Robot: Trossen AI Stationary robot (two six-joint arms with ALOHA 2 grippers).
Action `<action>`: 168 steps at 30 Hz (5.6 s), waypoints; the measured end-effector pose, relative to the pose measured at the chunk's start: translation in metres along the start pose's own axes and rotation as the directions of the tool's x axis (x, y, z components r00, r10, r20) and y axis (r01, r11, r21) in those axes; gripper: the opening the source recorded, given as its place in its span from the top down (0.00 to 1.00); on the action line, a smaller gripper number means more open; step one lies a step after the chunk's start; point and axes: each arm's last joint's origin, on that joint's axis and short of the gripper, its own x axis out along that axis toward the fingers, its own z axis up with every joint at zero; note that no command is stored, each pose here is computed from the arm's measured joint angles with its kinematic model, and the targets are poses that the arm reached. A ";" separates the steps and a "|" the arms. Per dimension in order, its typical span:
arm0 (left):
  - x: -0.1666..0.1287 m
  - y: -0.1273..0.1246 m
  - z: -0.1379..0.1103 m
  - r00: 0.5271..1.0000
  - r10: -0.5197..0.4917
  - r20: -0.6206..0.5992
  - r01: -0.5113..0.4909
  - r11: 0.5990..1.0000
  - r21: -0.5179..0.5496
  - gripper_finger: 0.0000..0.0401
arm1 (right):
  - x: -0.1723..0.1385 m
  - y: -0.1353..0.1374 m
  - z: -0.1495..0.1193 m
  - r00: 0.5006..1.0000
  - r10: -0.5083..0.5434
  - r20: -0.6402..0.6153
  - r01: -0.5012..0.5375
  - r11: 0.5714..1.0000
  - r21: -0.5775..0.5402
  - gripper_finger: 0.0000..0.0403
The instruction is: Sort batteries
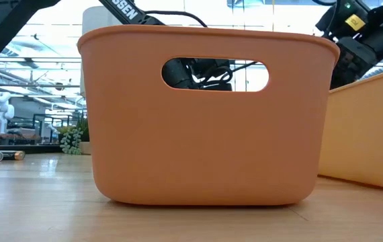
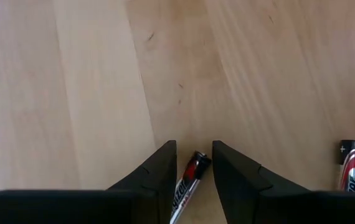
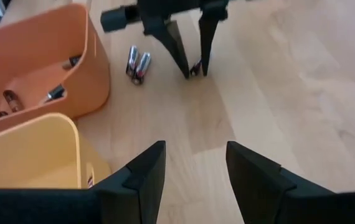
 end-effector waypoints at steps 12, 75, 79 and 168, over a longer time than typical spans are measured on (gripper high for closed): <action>-0.033 0.010 0.042 0.989 0.060 0.138 -0.062 0.998 0.009 0.72 | 0.001 -0.001 -0.003 1.000 -0.001 0.002 0.001 1.000 0.011 0.60; -0.059 -0.026 0.051 0.985 0.022 0.170 -0.024 1.000 0.007 0.99 | 0.001 0.001 -0.004 1.000 0.007 -0.012 -0.006 0.997 0.081 0.60; -0.068 -0.048 0.066 0.967 0.004 0.253 -0.020 0.998 0.060 0.99 | 0.001 0.001 -0.005 1.000 -0.002 -0.018 0.004 0.996 0.088 0.60; -0.153 -0.128 -0.013 0.726 0.055 0.685 -0.033 0.998 -0.045 0.98 | 0.011 0.026 -0.073 0.651 -0.311 -0.692 0.647 0.705 0.292 0.85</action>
